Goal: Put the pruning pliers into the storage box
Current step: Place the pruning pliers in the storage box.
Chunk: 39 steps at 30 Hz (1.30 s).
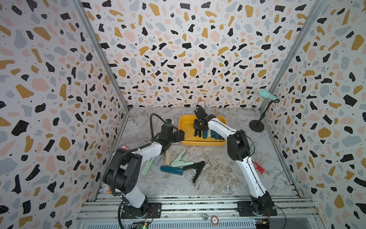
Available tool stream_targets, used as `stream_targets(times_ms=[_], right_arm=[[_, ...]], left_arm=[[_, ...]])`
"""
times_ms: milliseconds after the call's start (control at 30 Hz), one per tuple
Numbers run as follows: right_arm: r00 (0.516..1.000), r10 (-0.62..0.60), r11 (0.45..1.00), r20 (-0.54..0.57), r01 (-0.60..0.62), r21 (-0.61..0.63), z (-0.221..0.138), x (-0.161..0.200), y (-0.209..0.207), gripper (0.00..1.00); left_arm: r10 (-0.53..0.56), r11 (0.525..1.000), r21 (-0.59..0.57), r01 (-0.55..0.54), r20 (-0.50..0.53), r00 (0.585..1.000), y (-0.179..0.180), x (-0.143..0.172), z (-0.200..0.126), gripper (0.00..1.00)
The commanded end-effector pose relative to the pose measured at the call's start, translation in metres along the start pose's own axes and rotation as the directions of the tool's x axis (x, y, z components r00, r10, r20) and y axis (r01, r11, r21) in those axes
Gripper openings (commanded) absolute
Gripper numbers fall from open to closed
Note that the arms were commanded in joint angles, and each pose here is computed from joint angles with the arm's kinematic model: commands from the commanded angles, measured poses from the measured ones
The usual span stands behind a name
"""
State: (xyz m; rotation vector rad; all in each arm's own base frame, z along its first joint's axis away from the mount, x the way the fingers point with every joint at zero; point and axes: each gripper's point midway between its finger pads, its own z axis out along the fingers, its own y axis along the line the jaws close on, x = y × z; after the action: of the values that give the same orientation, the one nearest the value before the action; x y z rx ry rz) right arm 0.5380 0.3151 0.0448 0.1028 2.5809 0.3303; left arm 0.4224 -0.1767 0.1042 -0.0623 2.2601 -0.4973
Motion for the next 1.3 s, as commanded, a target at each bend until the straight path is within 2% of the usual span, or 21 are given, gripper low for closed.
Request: stream_targets(times_ms=[0,67,200,300,767,1100,1267], right_arm=[[0.999,0.005,1.0,0.038,-0.005,-0.013,-0.019,-0.013,0.008,0.46],[0.999,0.004,1.0,0.04,-0.004,-0.015,-0.019,-0.014,0.008,0.44],[0.999,0.0,1.0,0.035,0.001,-0.017,-0.018,-0.012,0.008,0.29],[1.0,0.0,1.0,0.026,0.0,-0.029,-0.015,-0.01,0.01,0.23],[1.0,0.021,0.991,-0.014,-0.023,-0.133,-0.011,0.003,0.036,0.24],[0.998,-0.022,0.979,-0.065,0.008,-0.203,-0.011,0.033,0.067,0.26],[0.996,-0.029,0.976,-0.09,0.009,-0.218,-0.006,0.045,0.074,0.35]], left_arm=[[-0.012,0.998,0.069,0.012,0.01,1.0,-0.014,-0.008,0.005,0.93],[-0.013,0.995,0.102,0.011,0.019,1.0,-0.022,-0.01,0.007,0.92],[-0.013,0.991,0.134,0.012,0.009,1.0,-0.03,-0.008,0.011,0.88],[-0.018,0.984,0.175,0.017,0.004,1.0,-0.041,-0.007,0.014,0.84],[0.006,0.971,0.237,0.003,-0.036,0.999,-0.069,0.005,0.02,0.59],[0.013,0.968,0.251,0.001,-0.051,0.999,-0.079,0.016,0.022,0.59],[0.015,0.969,0.246,-0.009,-0.022,1.0,-0.078,0.01,0.014,0.61]])
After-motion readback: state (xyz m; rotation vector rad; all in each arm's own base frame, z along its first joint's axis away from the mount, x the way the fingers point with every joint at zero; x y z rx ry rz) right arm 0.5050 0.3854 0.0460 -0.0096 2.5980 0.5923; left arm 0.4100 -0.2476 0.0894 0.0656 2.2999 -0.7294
